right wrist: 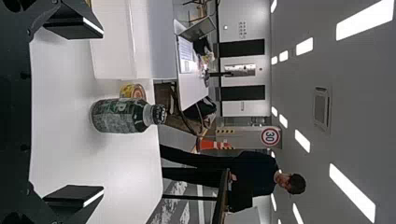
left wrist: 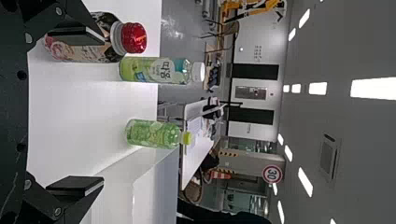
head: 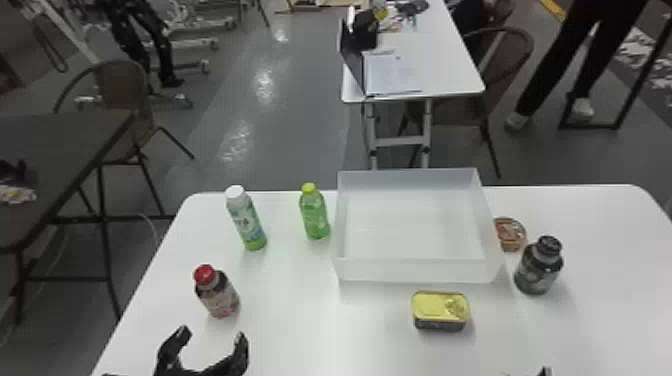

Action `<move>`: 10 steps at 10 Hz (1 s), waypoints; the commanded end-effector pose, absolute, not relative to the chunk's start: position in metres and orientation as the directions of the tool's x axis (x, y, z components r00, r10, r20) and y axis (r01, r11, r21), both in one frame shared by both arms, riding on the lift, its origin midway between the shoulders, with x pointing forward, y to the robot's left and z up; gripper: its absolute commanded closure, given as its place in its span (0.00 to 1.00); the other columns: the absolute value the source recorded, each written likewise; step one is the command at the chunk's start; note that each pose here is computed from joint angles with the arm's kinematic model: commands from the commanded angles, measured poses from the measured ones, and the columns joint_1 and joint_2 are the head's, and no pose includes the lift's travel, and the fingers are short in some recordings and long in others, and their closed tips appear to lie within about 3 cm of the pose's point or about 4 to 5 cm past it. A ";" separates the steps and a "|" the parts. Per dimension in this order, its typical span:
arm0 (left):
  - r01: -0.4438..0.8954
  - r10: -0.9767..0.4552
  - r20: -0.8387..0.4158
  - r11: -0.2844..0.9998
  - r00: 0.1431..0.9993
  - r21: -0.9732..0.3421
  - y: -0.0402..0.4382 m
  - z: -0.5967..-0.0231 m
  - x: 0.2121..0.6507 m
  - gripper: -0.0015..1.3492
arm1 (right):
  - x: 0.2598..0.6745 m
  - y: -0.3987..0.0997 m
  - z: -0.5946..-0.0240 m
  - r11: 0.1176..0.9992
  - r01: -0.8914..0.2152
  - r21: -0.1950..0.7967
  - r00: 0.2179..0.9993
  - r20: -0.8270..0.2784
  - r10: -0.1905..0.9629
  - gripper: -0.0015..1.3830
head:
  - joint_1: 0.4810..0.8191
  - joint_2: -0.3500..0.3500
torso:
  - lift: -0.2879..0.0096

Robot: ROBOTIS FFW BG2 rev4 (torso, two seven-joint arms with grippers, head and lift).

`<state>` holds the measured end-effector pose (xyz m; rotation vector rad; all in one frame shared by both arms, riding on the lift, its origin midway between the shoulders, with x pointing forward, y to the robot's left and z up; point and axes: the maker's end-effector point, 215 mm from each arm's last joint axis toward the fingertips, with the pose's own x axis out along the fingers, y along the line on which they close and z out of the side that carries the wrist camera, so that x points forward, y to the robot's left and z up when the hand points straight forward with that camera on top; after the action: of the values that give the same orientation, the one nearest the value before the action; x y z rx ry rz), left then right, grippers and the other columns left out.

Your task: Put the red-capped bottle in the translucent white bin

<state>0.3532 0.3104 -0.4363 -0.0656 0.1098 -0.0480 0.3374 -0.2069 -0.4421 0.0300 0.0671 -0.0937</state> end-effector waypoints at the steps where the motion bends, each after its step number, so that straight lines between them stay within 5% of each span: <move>1: 0.042 -0.050 -0.106 0.997 0.993 -0.070 0.310 -0.436 0.353 0.17 | 0.337 -0.207 -0.442 0.995 0.094 0.027 0.993 -0.068 -0.092 0.09 | 0.63 0.75 | 0.91; 10: 0.000 -0.010 -0.123 0.997 0.992 -0.082 0.329 -0.449 0.358 0.17 | 0.342 -0.206 -0.442 0.996 0.088 0.029 0.994 -0.064 -0.086 0.09 | 0.63 0.76 | 0.91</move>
<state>0.3559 0.3248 -0.4488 -0.0896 0.1232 -0.0122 0.3412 -0.2055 -0.4416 0.0321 0.0630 -0.0867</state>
